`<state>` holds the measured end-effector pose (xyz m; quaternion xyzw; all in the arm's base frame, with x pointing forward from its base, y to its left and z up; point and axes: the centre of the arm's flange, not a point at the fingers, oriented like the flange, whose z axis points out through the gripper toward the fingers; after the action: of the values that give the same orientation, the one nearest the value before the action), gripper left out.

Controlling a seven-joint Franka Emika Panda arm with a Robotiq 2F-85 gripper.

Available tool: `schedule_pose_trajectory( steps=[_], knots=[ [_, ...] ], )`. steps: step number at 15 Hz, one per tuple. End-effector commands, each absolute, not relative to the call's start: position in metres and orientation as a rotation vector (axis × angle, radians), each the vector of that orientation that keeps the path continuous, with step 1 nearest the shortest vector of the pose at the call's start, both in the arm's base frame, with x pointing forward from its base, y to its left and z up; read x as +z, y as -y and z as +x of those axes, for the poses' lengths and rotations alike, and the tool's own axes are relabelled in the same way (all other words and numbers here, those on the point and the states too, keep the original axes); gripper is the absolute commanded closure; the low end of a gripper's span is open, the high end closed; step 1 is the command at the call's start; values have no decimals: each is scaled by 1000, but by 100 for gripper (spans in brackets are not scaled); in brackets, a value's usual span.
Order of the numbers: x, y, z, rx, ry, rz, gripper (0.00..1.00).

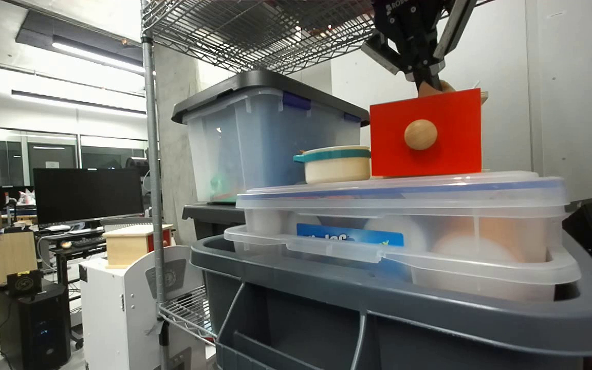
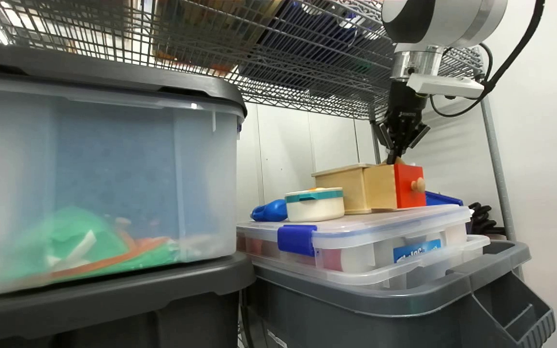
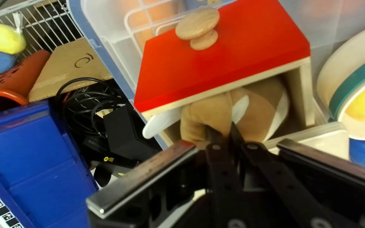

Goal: Remove the brown object from the chest drawer

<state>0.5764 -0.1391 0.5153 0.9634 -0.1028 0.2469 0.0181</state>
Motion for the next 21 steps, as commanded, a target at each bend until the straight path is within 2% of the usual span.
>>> schedule_pose_trajectory(
  steps=[1,11,21],
  knots=[
    [529,142,579,794,306,3008,98],
    [536,124,562,795,283,3037,98],
    [584,122,546,904,279,3011,98]
  ],
)
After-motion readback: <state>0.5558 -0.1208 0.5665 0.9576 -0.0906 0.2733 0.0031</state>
